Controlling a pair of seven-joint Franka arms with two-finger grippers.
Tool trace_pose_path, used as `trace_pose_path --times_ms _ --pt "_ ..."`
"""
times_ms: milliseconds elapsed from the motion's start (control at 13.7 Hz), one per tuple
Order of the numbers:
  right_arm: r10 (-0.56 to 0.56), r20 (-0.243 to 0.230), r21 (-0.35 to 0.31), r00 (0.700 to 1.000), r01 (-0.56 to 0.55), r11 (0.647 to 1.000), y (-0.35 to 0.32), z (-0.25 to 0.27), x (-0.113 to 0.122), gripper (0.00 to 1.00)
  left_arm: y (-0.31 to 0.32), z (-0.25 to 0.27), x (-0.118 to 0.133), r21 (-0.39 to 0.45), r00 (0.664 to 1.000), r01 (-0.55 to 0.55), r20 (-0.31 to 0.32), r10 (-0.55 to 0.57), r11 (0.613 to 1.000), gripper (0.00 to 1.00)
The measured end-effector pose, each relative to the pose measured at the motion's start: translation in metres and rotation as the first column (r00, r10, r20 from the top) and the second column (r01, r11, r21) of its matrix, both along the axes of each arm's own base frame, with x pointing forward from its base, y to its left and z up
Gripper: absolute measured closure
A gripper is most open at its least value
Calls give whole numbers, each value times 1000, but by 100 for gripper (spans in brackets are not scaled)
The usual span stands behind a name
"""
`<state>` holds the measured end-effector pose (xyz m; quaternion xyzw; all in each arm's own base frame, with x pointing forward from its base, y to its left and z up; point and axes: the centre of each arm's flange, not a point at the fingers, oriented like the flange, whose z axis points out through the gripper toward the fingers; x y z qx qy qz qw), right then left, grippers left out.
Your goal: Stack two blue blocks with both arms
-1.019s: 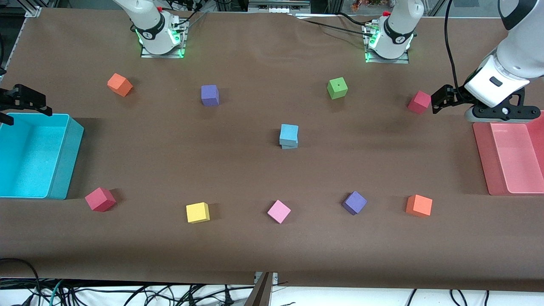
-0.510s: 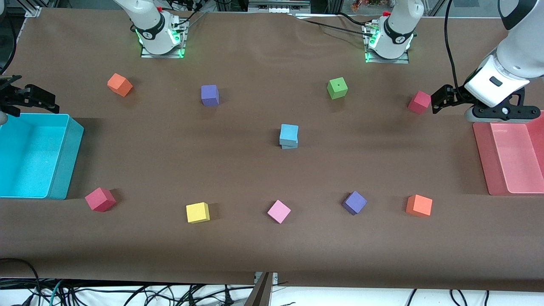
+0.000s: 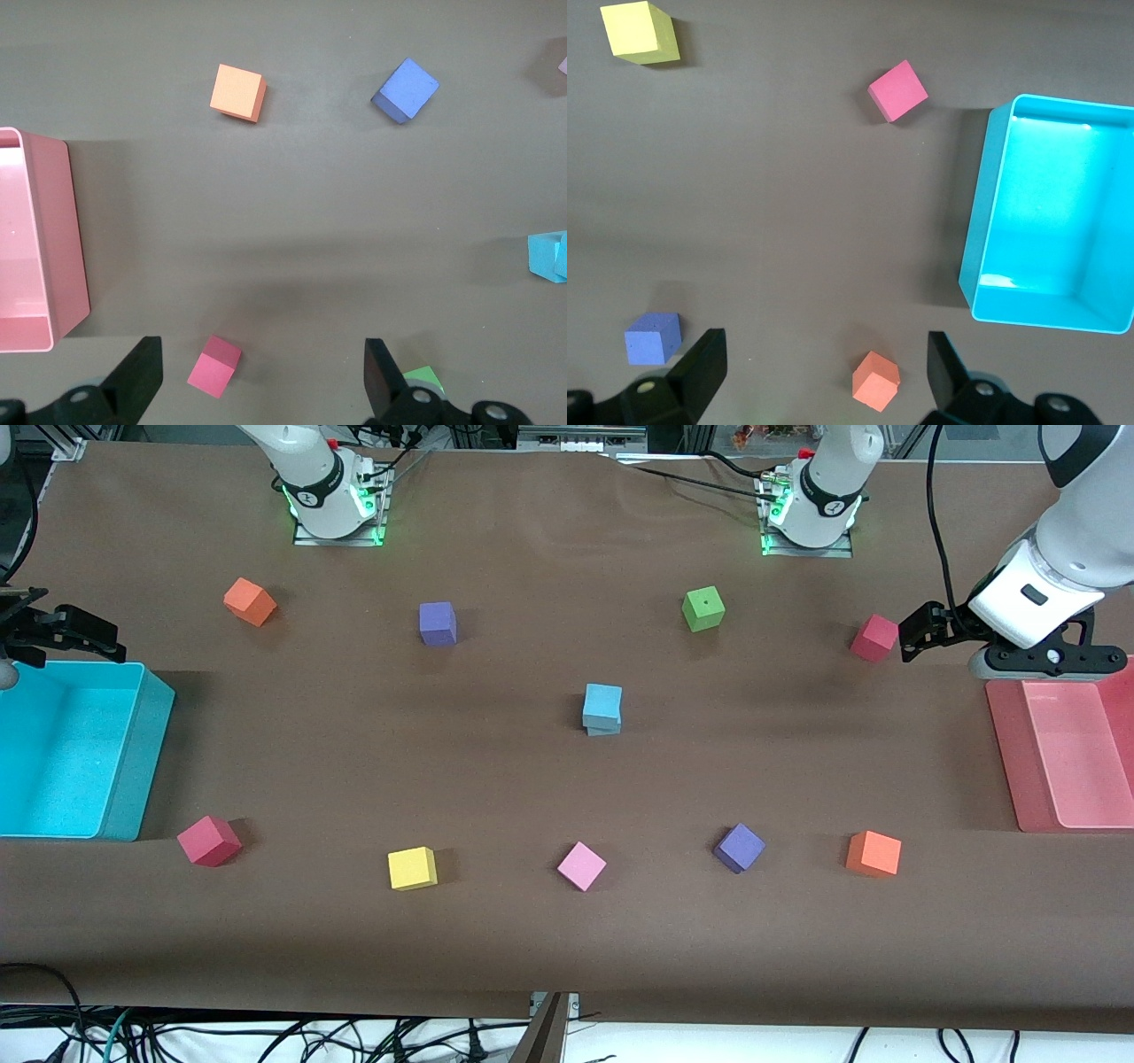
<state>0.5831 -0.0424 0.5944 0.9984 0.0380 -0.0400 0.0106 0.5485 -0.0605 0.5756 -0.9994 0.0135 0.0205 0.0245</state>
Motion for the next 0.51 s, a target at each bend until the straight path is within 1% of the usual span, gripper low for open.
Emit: trace_pose_path --times_ms 218,510 --pt "-67 -2 -5 998 67 998 -4 0 -1 0 0 0 0 0 1000 0 0 0 1000 0" --pt "-83 -4 -6 997 83 997 -4 -1 -1 0 0 0 0 0 1000 0 0 0 1000 0"
